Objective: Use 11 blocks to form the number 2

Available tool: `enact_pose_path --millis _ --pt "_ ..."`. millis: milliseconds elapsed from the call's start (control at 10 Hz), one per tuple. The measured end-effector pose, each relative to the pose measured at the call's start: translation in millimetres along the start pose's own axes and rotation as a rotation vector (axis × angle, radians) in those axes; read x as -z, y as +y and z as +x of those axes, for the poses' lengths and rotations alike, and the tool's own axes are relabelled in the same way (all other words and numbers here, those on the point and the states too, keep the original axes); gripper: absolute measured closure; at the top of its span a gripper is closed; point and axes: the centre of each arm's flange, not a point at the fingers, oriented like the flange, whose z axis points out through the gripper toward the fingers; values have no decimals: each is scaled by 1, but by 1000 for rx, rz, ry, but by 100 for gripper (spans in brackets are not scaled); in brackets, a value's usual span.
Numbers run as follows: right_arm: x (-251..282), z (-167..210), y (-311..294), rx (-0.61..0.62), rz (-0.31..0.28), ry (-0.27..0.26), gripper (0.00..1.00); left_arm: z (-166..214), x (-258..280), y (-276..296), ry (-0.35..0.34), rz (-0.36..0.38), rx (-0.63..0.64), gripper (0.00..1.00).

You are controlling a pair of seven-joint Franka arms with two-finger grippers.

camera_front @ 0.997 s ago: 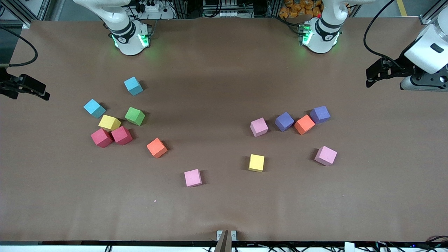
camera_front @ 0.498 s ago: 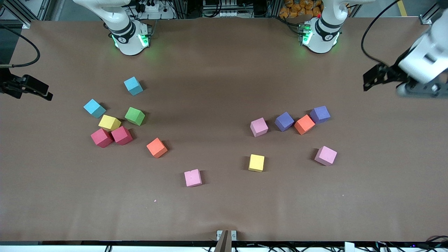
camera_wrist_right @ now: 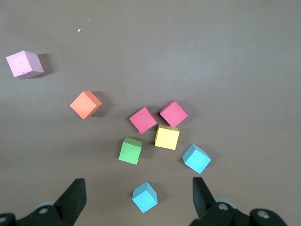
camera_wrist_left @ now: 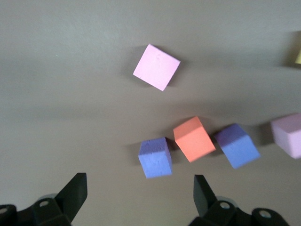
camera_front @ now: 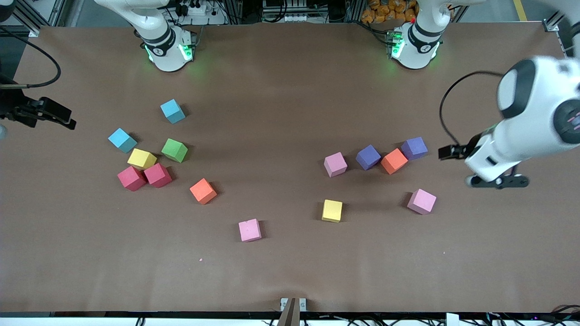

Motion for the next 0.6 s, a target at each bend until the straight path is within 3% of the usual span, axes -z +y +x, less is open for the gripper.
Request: enact_pose_path --millis 299,598 --pt "-32 9 -26 42 2 16 0 -28 -83 12 -19 4 122 0" --pt "-71 17 -41 65 0 -16 0 -60 -149 33 -8 3 187 0"
